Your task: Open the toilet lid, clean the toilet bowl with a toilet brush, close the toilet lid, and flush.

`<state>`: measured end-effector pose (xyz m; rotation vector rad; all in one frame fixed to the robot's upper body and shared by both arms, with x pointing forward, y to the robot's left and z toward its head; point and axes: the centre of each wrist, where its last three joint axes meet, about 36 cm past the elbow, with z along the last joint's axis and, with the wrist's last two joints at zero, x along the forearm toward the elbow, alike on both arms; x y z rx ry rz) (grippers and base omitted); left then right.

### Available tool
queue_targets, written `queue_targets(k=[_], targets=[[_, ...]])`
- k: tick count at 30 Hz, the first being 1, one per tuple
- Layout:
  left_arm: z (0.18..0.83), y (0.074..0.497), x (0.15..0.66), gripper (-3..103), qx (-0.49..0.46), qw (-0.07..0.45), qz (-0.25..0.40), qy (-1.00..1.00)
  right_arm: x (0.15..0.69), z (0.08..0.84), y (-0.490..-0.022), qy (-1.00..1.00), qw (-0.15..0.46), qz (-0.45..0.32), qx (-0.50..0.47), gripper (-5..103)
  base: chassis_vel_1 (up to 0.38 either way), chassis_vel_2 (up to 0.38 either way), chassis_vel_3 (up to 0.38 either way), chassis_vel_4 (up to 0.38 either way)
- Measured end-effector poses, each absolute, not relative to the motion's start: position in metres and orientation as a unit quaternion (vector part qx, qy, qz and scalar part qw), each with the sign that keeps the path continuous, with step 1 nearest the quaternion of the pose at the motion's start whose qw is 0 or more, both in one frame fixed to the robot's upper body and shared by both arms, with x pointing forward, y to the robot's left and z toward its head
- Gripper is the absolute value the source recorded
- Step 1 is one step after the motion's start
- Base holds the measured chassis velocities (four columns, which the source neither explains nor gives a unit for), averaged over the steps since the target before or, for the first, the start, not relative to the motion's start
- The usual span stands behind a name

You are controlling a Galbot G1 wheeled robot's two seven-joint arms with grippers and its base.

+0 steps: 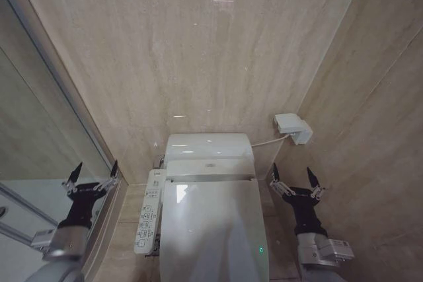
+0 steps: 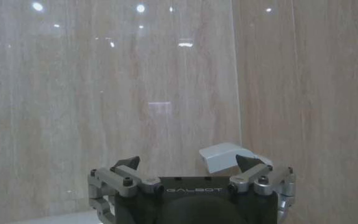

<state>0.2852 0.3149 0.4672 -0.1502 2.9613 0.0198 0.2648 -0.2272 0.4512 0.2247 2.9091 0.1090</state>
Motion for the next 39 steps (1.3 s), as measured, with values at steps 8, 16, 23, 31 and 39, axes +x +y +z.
queue_targets(k=[8,16,23,31,39], targets=[[0.486,0.309,0.268,100,-0.049,0.050,0.006,0.998,0.265,0.451,-0.227,0.990,0.111,0.037,0.077,100,0.000,0.000,0.000,0.000],[0.483,0.307,0.267,100,-0.048,0.041,0.000,0.998,0.265,0.451,-0.227,0.990,0.111,0.037,0.077,100,0.000,0.000,0.000,0.000],[0.476,0.310,0.269,100,-0.036,0.056,0.007,0.998,0.265,0.451,-0.227,0.990,0.111,0.037,0.077,100,0.000,0.000,0.000,0.000],[0.474,0.310,0.268,100,-0.026,0.060,0.011,0.998,0.265,0.451,-0.227,0.990,0.111,0.037,0.077,100,0.000,0.000,0.000,0.000],[0.475,0.310,0.267,100,-0.025,0.060,0.012,0.998,0.265,0.451,-0.227,0.990,0.111,0.037,0.077,100,0.000,0.000,0.000,0.000]])
